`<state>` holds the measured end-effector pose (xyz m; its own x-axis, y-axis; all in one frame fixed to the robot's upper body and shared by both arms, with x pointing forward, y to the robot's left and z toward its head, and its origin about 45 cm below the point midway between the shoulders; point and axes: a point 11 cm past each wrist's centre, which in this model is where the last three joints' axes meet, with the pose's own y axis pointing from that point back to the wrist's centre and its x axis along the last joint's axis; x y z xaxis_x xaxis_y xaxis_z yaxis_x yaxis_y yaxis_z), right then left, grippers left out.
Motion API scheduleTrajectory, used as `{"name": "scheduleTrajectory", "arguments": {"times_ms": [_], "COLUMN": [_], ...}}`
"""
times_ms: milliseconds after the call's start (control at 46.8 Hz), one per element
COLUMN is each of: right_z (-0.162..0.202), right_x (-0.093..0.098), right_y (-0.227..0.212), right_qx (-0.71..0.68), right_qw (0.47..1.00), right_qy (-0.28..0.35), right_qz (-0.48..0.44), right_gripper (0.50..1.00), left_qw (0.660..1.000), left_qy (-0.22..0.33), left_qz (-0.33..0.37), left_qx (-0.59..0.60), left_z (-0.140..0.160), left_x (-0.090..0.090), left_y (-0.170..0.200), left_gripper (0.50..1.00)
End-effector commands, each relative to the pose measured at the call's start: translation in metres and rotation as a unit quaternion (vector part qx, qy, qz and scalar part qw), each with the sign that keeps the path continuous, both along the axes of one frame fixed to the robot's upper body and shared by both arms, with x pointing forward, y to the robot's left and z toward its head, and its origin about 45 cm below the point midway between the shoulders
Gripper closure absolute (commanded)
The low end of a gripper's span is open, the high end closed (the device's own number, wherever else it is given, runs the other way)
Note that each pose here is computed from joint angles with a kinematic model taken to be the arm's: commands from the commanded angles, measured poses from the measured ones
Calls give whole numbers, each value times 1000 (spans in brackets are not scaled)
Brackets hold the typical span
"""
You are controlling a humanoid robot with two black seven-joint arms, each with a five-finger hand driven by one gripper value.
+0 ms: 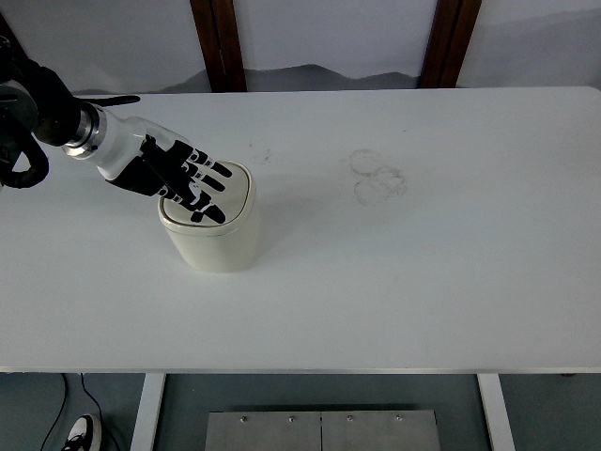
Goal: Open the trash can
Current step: 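Press the left hand fingers down on the lid's dark button, then lift the left hand off the lid as it springs open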
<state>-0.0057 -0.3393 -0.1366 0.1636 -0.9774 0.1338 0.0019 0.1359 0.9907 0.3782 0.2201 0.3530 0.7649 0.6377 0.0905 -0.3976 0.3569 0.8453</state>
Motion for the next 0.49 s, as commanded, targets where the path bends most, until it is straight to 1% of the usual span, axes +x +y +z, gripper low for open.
{"name": "scheduleTrajectory", "arguments": {"times_ms": [0,470], "right_z": [0,0], "right_x": [0,0], "right_y": [0,0], "right_qx": [0,0], "right_qw": [1000,1000], "right_qy": [0,0], "right_qz": [0,0], "right_gripper": [505,505], "left_qw": [1000,1000], "left_qy": [3,4], "left_qz": [2,2], "left_qx": [0,-2], "left_z": [-3,-4], "left_x": [0,0], "left_y": [1,1], "left_gripper": [500,500]}}
